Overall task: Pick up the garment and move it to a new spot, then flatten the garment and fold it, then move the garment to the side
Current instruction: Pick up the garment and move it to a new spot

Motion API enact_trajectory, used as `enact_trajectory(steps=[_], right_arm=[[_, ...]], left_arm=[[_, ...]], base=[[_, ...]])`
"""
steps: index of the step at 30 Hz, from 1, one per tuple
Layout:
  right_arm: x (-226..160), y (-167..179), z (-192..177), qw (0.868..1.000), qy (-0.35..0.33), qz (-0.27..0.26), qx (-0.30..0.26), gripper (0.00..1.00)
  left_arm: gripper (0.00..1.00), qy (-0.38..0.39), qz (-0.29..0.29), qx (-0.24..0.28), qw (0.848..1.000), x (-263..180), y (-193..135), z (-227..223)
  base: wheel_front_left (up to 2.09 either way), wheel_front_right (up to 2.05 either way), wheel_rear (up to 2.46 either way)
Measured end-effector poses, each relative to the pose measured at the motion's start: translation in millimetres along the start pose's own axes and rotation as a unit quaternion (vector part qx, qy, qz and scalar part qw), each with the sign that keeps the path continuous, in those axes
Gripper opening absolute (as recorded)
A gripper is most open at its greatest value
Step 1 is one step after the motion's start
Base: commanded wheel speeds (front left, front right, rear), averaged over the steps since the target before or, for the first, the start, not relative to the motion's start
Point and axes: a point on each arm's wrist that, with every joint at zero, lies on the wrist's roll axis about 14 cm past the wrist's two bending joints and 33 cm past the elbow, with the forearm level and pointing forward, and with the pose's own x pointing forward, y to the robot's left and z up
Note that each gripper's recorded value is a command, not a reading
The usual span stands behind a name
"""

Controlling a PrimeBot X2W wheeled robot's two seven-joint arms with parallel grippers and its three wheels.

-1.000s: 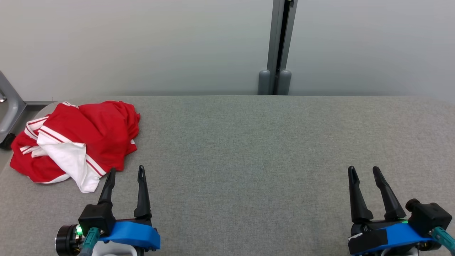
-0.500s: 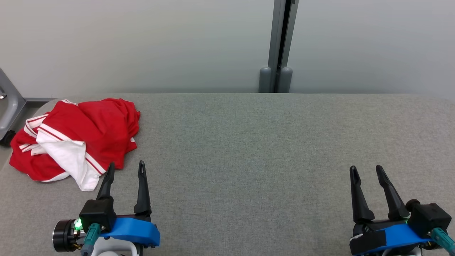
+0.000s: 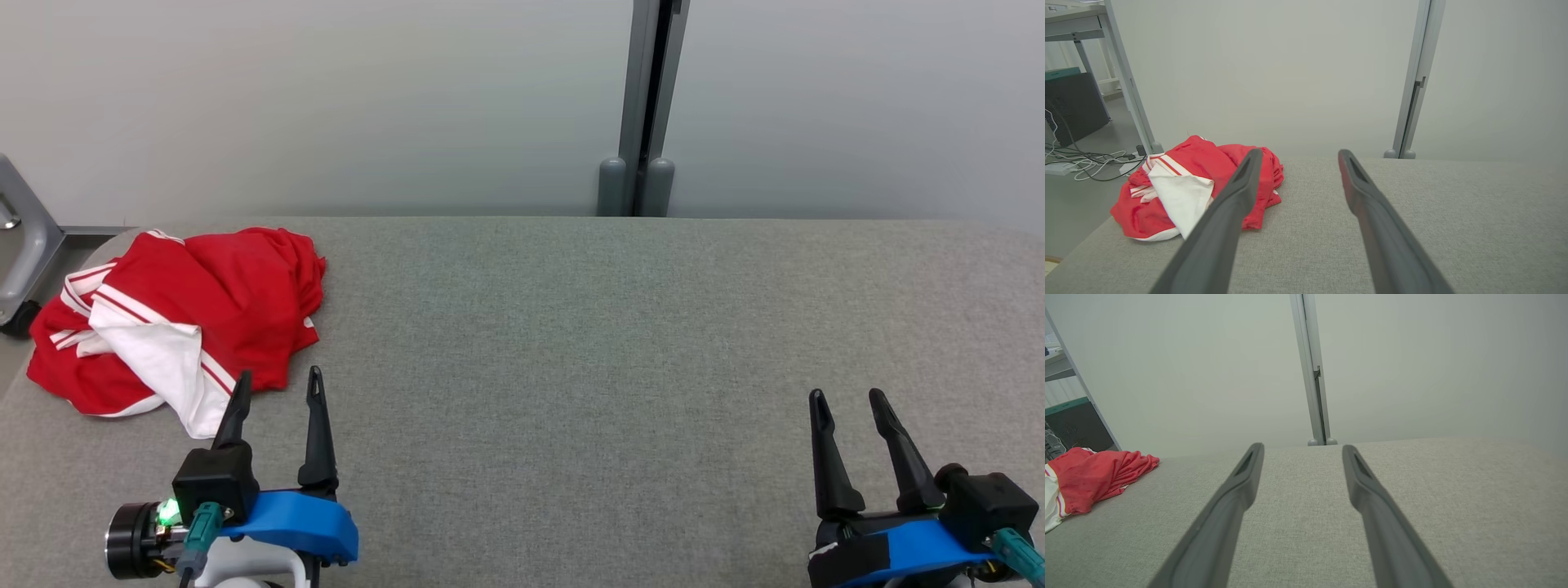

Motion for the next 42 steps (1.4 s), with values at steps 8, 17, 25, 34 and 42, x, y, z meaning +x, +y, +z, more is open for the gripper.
enact_trajectory(steps=[8, 17, 25, 34, 42], right_arm=[[-0.2, -0.7, -2.2, 1.0, 0.007, 0.0, -0.004, 1.0], [0.1, 0.3, -1.9, 1.0, 0.01, 0.001, -0.004, 1.0], [6.7, 11.3, -5.2, 1.0, 0.015, 0.018, -0.003, 1.0], [19.0, 36.2, -13.7, 0.998, 0.025, 0.056, 0.002, 1.0], [31.6, 64.1, -24.6, 0.995, 0.038, 0.096, 0.007, 1.0]], left_arm=[[1.0, 0.004, 0.01, 0.006, 1.0, -1.8, 4.6, 1.0], [1.0, 0.007, 0.014, 0.007, 1.0, -4.7, 6.6, -0.3], [1.0, 0.007, 0.03, 0.007, 0.999, -9.8, 19.4, 0.0], [1.0, -0.008, 0.077, 0.003, 0.997, -21.2, 50.9, 7.8], [1.0, -0.01, 0.13, 0.007, 0.991, -40.1, 86.6, 9.4]], base=[[0.0, 0.0, 0.0], [0.0, 0.0, 0.0], [0.0, 0.0, 0.0], [0.0, 0.0, 0.0], [0.0, 0.0, 0.0]])
